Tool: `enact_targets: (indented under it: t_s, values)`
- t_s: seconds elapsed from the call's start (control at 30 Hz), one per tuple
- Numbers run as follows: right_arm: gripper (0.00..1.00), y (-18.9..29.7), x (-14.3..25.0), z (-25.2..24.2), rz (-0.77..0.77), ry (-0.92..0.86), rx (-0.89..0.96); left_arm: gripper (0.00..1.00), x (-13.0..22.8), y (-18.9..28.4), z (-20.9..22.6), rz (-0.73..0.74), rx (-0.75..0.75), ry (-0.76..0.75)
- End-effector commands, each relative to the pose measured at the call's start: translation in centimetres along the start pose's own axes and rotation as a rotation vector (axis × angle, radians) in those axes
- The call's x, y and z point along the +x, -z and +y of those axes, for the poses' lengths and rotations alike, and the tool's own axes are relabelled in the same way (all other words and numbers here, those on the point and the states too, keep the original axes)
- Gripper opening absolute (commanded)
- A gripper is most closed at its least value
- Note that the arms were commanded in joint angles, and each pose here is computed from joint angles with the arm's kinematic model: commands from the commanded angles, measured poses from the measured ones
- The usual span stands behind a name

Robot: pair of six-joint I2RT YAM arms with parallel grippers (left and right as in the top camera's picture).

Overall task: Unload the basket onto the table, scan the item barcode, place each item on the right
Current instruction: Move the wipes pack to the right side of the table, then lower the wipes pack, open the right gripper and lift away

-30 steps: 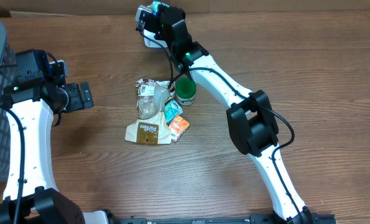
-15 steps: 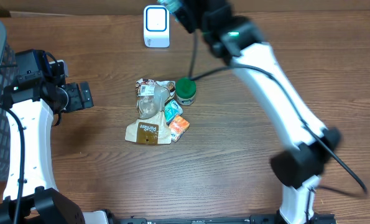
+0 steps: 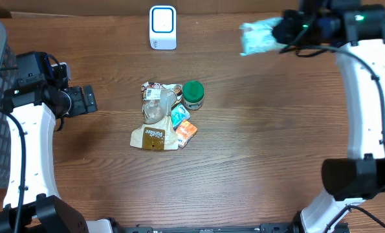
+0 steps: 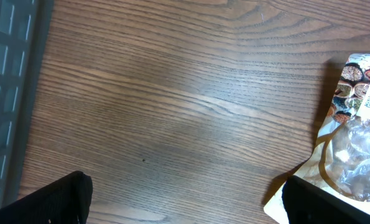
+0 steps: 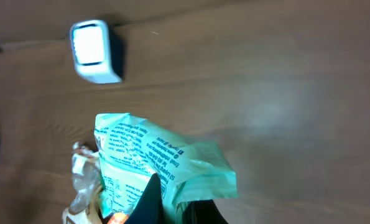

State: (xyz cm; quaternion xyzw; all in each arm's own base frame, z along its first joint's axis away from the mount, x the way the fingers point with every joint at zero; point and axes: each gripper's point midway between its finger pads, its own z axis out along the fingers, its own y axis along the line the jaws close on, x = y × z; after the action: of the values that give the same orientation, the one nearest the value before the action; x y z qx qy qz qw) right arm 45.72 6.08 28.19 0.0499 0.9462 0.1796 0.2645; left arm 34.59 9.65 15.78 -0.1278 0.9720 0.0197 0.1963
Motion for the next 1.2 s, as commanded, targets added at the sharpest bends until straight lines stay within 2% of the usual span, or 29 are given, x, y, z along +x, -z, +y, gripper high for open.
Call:
enact_targets:
  t_s: [0.0, 0.13, 0.33, 0.73, 1.17]
  values:
    - [0.04, -2.3, 1.9, -2.6, 0.098, -0.153, -0.049, 1.00, -0.3, 0.1, -0.1, -0.007, 0.006, 0.017]
    - [0.04, -6.1, 4.8, -6.9, 0.182, -0.266, -0.062, 1.00, -0.3, 0.1, -0.1, -0.007, 0.006, 0.017]
    - [0.04, -9.6, 8.4, -10.4, 0.230, -0.337, -0.058, 1.00, -0.3, 0.1, -0.1, -0.007, 0.006, 0.017]
    - [0.04, -13.8, 13.2, -12.1, 0.274, -0.389, -0.072, 1.00, -0.3, 0.1, -0.1, -0.007, 0.006, 0.017]
    - [0.04, -14.6, 15.2, -13.4, 0.313, -0.404, -0.010, 0.99, -0.3, 0.1, -0.1, -0.007, 0.006, 0.017]
